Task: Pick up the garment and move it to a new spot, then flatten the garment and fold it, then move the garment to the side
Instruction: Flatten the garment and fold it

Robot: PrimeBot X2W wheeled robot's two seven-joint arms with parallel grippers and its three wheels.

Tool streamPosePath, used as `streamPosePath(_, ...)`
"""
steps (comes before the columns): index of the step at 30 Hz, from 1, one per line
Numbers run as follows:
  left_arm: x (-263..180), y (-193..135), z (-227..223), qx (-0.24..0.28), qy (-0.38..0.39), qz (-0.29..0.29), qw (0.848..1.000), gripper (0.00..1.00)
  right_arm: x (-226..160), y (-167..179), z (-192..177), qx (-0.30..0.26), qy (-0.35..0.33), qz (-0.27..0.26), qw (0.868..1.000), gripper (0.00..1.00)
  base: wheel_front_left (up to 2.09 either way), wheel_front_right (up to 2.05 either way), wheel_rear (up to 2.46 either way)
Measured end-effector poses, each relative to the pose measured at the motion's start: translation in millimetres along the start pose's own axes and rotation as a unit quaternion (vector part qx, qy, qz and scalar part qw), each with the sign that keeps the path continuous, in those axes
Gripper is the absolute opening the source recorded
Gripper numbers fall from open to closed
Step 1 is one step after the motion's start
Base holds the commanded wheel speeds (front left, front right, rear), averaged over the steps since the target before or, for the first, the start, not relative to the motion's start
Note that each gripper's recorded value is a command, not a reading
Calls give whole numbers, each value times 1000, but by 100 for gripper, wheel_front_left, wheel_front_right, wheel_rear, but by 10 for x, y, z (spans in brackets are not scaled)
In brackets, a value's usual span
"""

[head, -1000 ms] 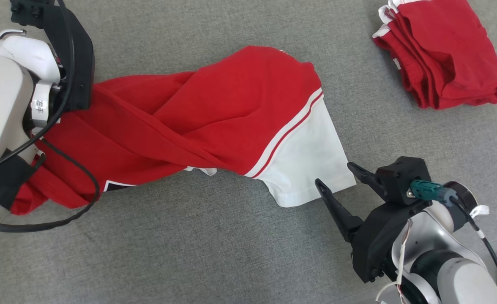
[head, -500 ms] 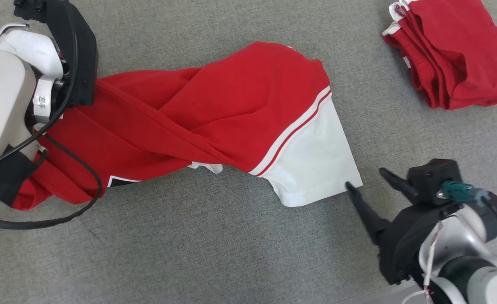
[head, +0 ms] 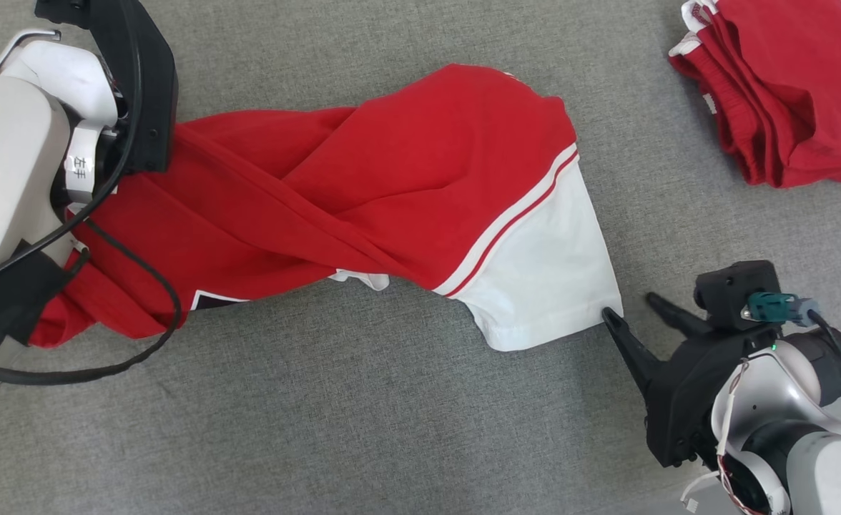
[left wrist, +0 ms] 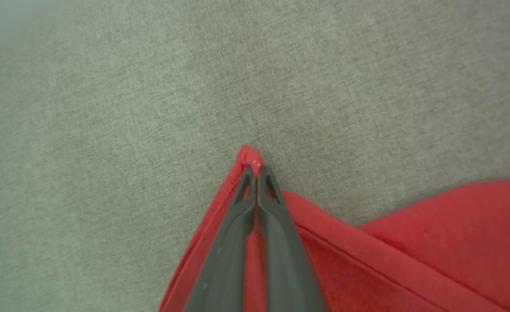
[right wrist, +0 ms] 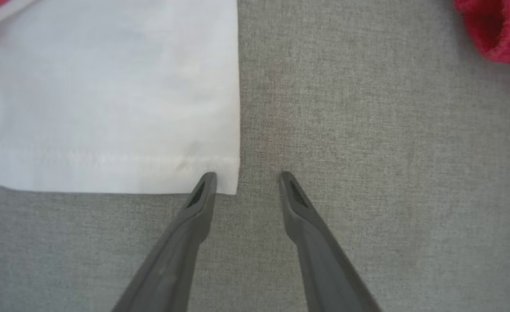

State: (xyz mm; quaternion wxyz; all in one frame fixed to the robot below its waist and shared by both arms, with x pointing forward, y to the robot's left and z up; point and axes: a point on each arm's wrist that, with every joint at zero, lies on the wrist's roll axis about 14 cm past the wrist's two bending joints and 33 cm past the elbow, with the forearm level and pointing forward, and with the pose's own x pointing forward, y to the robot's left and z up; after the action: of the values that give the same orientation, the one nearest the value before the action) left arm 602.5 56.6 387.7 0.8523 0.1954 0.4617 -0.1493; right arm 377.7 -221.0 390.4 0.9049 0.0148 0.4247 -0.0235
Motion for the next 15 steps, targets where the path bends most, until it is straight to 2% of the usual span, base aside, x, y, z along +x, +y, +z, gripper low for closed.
streamPosePath(4, 10, 5, -19, -2, 2, 0, 1000, 0, 34, 66, -40, -1, 10, 11, 1000, 42, 0, 0, 0)
streamPosePath(8, 16, 16, -17, -1, -2, 1, 1000, 0, 58, 64, -37, -1, 10, 11, 1000, 40, 0, 0, 0)
streamPosePath(10, 19, 29, -18, -2, -4, 2, 1000, 0, 72, 60, -26, 0, 8, 11, 1000, 29, 0, 0, 0)
streamPosePath(12, 23, 43, -29, -3, -2, 4, 1000, 0, 86, 63, -8, -1, 6, 12, 1000, 11, 0, 0, 0)
streamPosePath(14, 17, 44, -26, -5, -4, 4, 1000, 0, 97, 65, 1, -1, 4, 12, 1000, 0, 0, 0, 0)
streamPosePath(15, 12, 46, -28, -6, -4, 5, 1000, 0, 100, 66, -1, -1, 4, 13, 1000, 0, 0, 0, 0)
